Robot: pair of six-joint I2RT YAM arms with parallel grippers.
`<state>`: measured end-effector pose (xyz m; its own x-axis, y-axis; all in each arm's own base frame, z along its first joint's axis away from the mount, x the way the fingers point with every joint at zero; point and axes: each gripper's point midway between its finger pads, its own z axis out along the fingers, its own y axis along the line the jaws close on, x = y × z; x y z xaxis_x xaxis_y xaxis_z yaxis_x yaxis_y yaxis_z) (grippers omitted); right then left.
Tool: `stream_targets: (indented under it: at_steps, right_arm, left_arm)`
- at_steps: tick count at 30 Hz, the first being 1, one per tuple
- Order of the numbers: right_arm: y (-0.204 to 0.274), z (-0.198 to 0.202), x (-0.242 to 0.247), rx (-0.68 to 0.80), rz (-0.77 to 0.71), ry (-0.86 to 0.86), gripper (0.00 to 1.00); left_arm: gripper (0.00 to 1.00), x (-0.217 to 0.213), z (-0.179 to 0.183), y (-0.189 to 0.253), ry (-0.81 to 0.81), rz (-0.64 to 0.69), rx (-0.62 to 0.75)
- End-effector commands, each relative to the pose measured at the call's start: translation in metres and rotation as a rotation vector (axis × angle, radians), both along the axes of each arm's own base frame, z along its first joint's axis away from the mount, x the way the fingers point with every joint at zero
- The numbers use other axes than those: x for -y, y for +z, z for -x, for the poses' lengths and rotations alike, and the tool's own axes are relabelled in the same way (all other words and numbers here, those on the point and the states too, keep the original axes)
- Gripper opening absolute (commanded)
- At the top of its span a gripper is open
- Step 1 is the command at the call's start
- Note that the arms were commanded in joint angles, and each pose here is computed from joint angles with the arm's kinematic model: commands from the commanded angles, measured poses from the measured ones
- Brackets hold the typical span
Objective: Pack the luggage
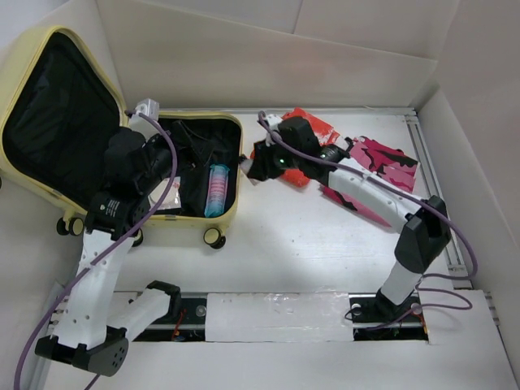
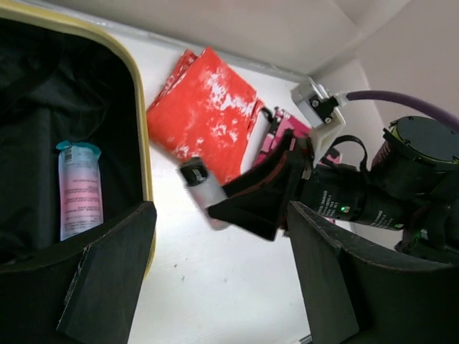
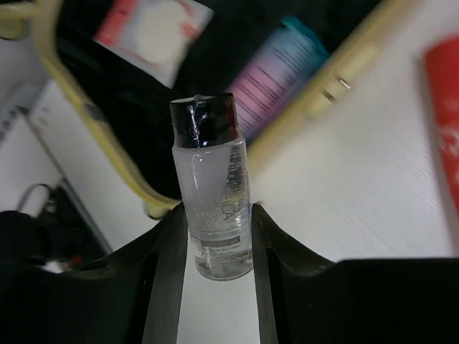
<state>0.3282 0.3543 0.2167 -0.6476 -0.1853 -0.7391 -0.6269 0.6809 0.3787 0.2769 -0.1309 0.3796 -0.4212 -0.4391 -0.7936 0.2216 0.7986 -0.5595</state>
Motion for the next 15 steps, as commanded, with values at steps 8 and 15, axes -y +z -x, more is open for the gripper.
stream_targets:
  at_steps: [8, 15]
  right_arm:
    - [0.011, 0.021, -0.174, -0.133, -0.331, 0.22, 0.14]
    - [0.002, 0.001, -0.195, -0.17, -0.395, 0.116, 0.3]
  left_arm:
    - [0.7, 0.002, 0.004, 0.031, 0.012, 0.087, 0.049]
    - [0.69, -0.006, 0.0, 0.016, 0.071, 0.072, 0.004]
